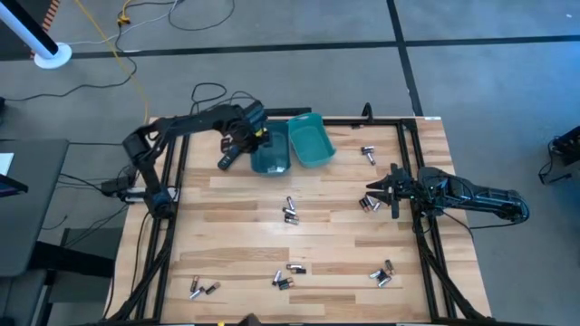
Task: Sort batteries
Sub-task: Move the bins to the middle top
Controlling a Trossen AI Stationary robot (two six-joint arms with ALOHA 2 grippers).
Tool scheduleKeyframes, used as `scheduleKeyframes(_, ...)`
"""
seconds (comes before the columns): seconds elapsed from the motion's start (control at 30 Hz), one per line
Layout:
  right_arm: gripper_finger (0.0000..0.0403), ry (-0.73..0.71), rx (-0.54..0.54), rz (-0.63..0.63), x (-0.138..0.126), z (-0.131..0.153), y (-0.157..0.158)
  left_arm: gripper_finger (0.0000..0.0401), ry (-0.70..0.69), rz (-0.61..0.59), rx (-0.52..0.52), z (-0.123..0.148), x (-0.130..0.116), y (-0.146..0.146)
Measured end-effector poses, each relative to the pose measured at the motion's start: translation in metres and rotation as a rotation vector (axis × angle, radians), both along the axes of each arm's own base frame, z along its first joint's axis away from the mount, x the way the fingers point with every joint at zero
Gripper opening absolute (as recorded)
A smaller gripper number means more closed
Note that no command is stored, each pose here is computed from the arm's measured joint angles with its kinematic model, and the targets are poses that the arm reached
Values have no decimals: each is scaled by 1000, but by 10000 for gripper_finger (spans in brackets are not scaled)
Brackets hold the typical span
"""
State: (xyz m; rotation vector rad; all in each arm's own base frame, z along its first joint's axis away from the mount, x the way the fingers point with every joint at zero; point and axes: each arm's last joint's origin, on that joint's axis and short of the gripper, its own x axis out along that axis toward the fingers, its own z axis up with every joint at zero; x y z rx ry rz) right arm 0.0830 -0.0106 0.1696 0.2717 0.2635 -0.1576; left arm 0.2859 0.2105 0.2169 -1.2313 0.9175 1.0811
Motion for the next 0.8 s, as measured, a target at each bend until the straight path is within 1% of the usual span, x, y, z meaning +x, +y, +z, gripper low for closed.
scheduleKeyframes(0.23, 139, 1, 0, 0, 0, 0, 0, 0, -13, -69, 43, 4, 8, 19)
scheduleKeyframes(0.33, 139, 1, 0, 0, 0, 0, 0, 0, -19, -82, 25, 5, 7, 19)
scheduleKeyframes(0.43, 139, 1, 0, 0, 0, 0, 0, 0, 14, -38, -21, 5, 3, 15)
scheduleKeyframes(0.6, 139, 1, 0, 0, 0, 0, 0, 0, 92, -41, -88, 3, 2, 0)
scheduleKeyframes(0.73, 139, 4, 0, 0, 0, 0, 0, 0, 147, -43, -78, 3, 7, -14)
scheduleKeyframes(0.8, 139, 4, 1, 0, 0, 0, 0, 0, 151, -45, -75, 3, 10, -18)
